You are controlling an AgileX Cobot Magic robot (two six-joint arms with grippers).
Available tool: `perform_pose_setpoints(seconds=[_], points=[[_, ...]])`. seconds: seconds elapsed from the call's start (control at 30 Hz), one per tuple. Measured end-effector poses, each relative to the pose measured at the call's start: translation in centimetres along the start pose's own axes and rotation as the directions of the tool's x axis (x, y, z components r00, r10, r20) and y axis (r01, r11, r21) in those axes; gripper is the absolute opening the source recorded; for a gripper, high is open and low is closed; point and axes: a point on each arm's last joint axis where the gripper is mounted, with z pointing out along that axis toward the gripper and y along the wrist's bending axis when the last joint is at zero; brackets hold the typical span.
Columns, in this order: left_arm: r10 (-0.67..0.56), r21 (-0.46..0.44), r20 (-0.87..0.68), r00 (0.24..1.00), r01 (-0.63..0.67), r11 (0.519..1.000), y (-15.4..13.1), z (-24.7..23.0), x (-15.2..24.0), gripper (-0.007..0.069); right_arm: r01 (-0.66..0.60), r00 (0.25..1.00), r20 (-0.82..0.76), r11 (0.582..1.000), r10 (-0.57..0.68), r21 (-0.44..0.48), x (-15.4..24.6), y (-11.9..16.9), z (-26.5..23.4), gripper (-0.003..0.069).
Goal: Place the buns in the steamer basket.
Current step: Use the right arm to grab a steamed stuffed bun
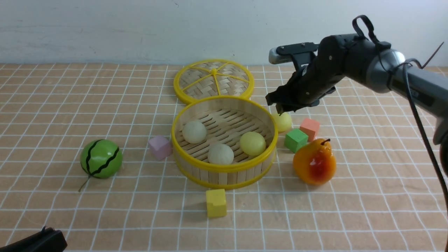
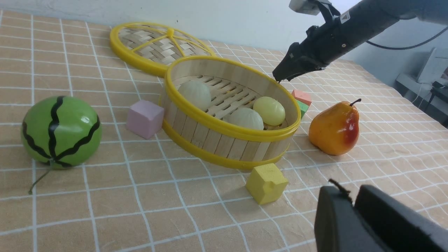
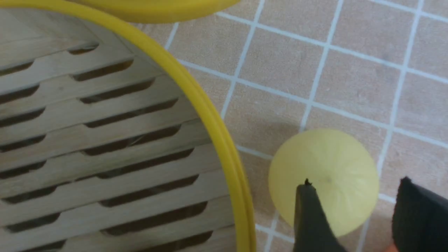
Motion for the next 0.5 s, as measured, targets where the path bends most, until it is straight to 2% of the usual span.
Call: perform_pose_setpoints(seconds=[0.27, 0.5], points=[[0.000, 0.000, 0.000, 1.000, 0.000, 1.000, 0.0, 0.0, 0.0, 0.0078, -0.027, 1.000, -0.005, 0.999, 0.027, -0.017, 0.6, -0.1, 2.0, 0.0324], [0.000, 0.000, 0.000, 1.000, 0.000, 1.000, 0.0, 0.0, 0.0, 0.0078, -0.004, 1.000, 0.017, 1.000, 0.004, 0.006, 0.6, -0.3, 2.6, 0.0245]])
